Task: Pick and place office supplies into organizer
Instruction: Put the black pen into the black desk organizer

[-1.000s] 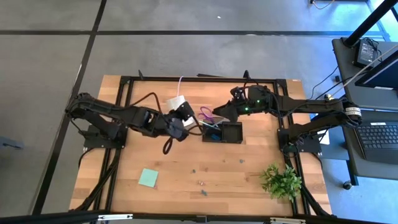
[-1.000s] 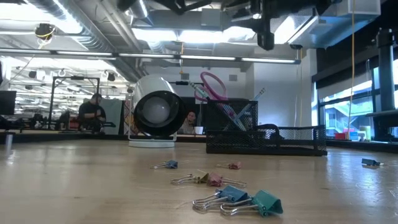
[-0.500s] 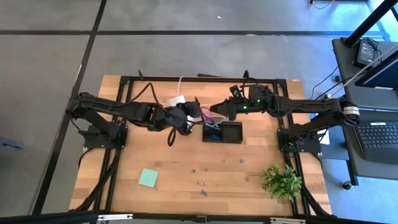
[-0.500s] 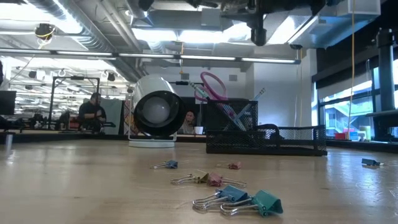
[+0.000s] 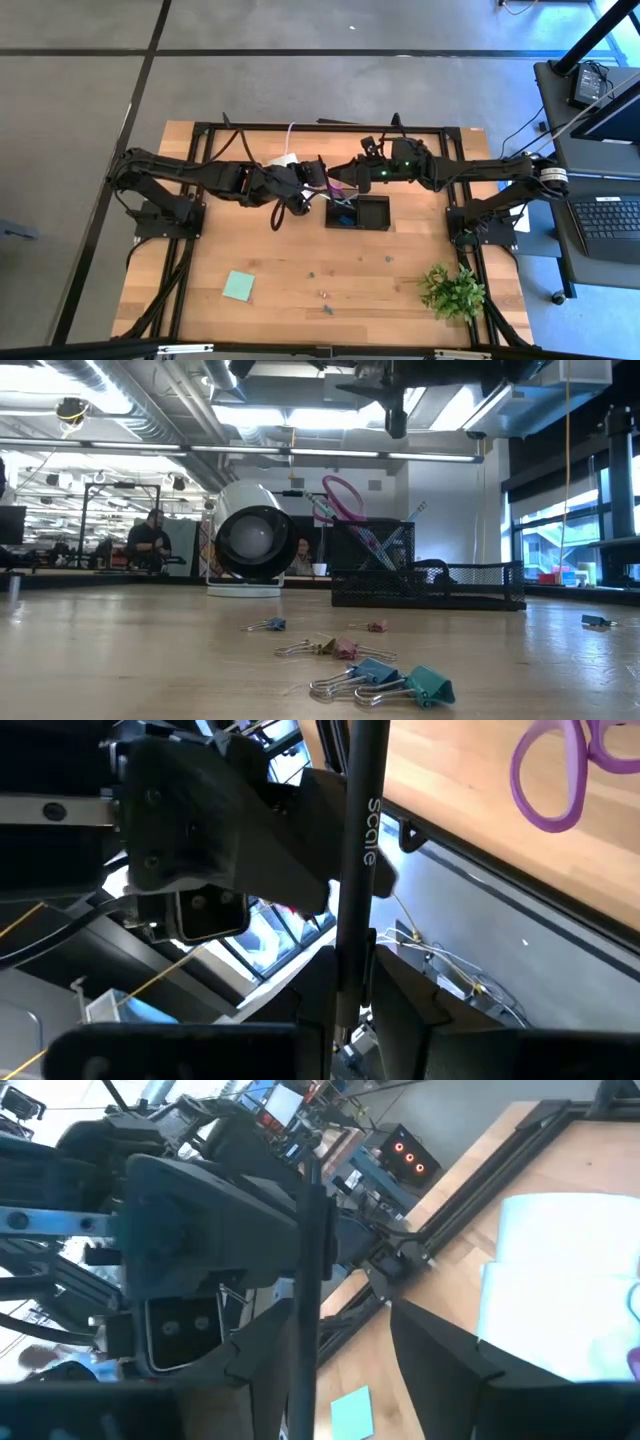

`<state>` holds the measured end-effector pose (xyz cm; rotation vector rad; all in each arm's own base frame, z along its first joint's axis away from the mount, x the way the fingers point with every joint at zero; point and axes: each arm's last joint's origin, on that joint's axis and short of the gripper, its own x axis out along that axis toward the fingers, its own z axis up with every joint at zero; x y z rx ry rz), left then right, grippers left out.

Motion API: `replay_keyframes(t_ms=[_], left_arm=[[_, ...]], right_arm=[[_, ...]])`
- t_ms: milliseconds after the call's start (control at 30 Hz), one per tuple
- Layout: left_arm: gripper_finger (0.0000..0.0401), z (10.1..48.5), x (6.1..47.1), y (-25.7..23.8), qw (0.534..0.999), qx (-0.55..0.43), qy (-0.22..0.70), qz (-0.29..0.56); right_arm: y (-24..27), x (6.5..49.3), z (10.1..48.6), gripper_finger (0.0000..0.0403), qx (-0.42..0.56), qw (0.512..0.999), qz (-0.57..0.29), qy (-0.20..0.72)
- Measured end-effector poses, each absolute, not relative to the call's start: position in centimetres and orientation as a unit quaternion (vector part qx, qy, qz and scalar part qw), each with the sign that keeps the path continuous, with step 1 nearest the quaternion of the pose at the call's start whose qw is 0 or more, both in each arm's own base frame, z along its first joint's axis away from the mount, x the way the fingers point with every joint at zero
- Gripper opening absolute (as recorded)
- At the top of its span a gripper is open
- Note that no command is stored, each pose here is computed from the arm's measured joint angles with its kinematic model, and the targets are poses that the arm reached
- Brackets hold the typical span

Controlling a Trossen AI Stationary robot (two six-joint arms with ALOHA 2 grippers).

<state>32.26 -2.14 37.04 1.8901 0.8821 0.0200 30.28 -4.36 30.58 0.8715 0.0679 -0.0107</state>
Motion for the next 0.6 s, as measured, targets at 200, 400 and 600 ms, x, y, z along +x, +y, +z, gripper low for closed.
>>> replay_keyframes(t_ms=[200, 400, 600], left_arm=[[0.0045, 37.08, 32.30, -1.83, 0.504, 0.781, 0.367, 0.012], [0.0045, 37.15, 32.37, -1.57, 0.482, 0.795, 0.369, 0.006], [0.0045, 37.60, 32.61, -1.36, 0.466, 0.809, 0.358, 0.017]], right_arm=[[-4.40, 30.79, 30.41, 0.0171, 0.421, 0.907, 0.007, 0.021], [-4.37, 30.92, 30.47, 0.0160, 0.425, 0.905, 0.021, 0.017], [-4.37, 30.92, 30.50, 0.0129, 0.425, 0.905, 0.022, 0.016]])
